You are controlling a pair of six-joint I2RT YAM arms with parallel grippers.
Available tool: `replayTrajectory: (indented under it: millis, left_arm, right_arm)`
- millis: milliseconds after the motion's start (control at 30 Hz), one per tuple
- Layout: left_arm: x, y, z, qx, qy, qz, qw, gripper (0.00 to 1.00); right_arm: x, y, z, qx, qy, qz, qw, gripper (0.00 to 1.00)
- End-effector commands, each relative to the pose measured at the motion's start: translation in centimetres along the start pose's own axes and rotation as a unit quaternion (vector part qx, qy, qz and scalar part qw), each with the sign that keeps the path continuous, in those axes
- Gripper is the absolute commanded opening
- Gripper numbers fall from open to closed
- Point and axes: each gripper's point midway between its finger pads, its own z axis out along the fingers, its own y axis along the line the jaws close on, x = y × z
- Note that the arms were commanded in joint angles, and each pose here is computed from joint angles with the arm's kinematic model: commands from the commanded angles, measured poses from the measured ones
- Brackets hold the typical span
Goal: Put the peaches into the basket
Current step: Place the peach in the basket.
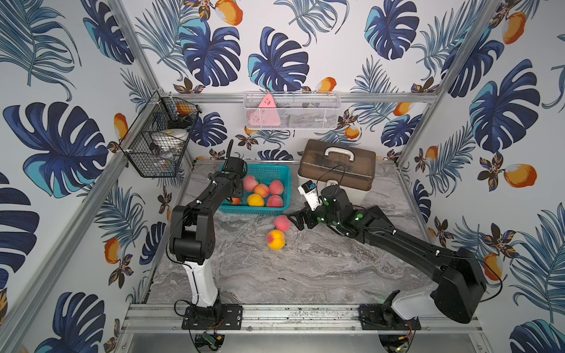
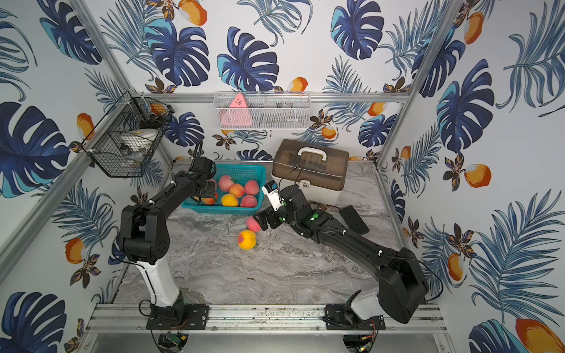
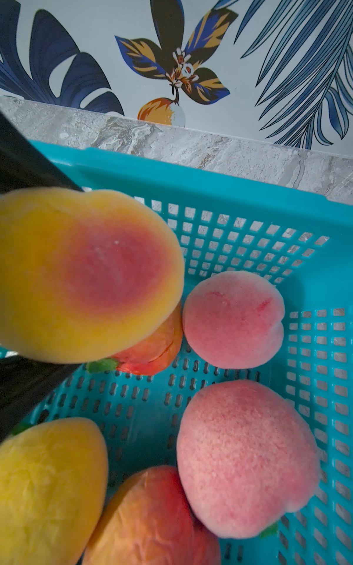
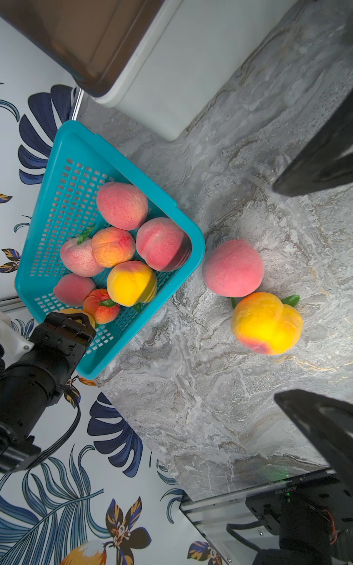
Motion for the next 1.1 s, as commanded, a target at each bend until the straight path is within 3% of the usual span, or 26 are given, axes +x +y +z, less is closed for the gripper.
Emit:
replayTrajectory:
  millis: [0,533,833,1067]
  left_arm:
    - [1.9,-0.7,0.1,0.024,0.037,0.01,0.999,0.67]
    - [1.6,-2.3,-5.1,0.096,0.029,0.008,0.995,0.67]
    - [1.6,-0.9,-5.1,0.06,0.026,0.021,0.998,0.67]
    - [1.8,-2.3,-5.0,0.095,0.032,0.016,0.995,0.67]
  right_arm:
    - [-0.4,0.1,-0.3,-0.004,-0.01,0.004,1.0,1.0]
    - [-0.4,0.0,-0.5,-0.007,-0.014,0.01,1.0,1.0]
    - [-0.3,0.0,-0.9,-0.005,-0.016,0.009,1.0,1.0]
    - [-0.2,-0.4,-1.1,-0.001,-0.016,0.01,1.0,1.0]
